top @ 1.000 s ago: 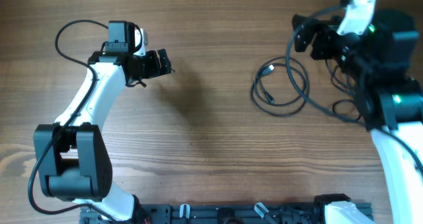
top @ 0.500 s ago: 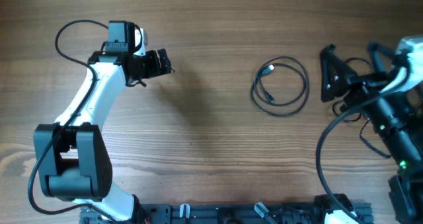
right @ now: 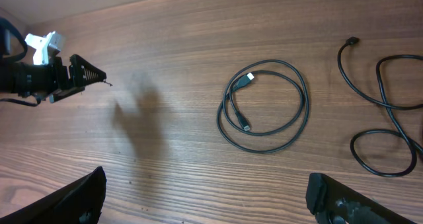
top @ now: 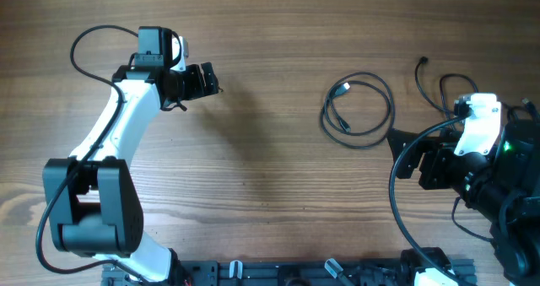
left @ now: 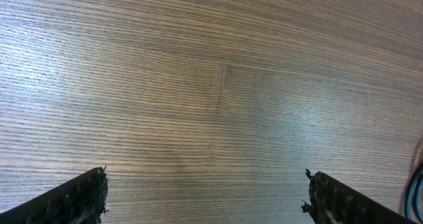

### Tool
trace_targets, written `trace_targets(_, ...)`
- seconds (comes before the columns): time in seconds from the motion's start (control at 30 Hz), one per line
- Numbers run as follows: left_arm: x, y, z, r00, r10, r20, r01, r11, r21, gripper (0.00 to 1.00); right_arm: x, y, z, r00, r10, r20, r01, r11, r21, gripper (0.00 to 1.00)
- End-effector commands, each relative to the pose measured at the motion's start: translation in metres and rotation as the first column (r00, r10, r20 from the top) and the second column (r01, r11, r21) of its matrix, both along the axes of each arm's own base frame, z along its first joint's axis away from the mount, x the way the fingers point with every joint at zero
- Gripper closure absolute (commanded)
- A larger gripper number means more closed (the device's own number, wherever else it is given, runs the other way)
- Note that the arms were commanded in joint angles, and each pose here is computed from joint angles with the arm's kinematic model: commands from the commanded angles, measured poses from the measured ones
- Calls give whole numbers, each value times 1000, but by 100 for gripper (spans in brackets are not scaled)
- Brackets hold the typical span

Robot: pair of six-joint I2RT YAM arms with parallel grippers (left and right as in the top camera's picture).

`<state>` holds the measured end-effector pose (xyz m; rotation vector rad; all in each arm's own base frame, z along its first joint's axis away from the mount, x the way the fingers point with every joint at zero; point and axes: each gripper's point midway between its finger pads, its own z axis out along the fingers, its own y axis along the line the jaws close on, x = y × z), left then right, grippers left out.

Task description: Untangle cables

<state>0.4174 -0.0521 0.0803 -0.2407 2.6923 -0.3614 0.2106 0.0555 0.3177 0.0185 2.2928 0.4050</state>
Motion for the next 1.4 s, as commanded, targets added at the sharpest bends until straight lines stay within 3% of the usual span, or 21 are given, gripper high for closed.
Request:
trace_targets(0.0, -3, 2, -9, 1000, -1, -19, 1, 1000, 11, 0, -2, 2, 2, 1000, 17, 11, -17, 1000, -3, 0)
trace_targets(0.6, -3, 2, -9, 1000, -1, -19, 1, 1000, 11, 0, -18, -4, 18, 995, -3, 103, 5, 1000, -14, 0)
trace_targets(0.9, -3, 2, -9, 1000, -1, -20, 1, 1000, 11, 0, -14, -23, 15, 954, -91, 285, 108, 993, -47, 0)
trace_targets(1.03, -3, 2, -9, 1000, -1, -19, 1, 1000, 11, 0, -4, -22, -2, 893, -95, 440, 113, 993, -16, 0)
trace_targets(1.17, -3, 2, -9, 1000, -1, -19, 1, 1000, 11, 0, 4, -12, -2, 764, -11, 645, 54, 997, -47, 0)
trace_targets(1.27, -3, 2, -9, 1000, -1, -19, 1, 1000, 11, 0, 0, 6, 9, 523, 124, 844, -15, 991, -136, 0)
trace_targets(1.37, -3, 2, -9, 1000, -1, -20, 1, 1000, 11, 0, -16, 5, 23, 280, 110, 954, 19, 993, -120, 0)
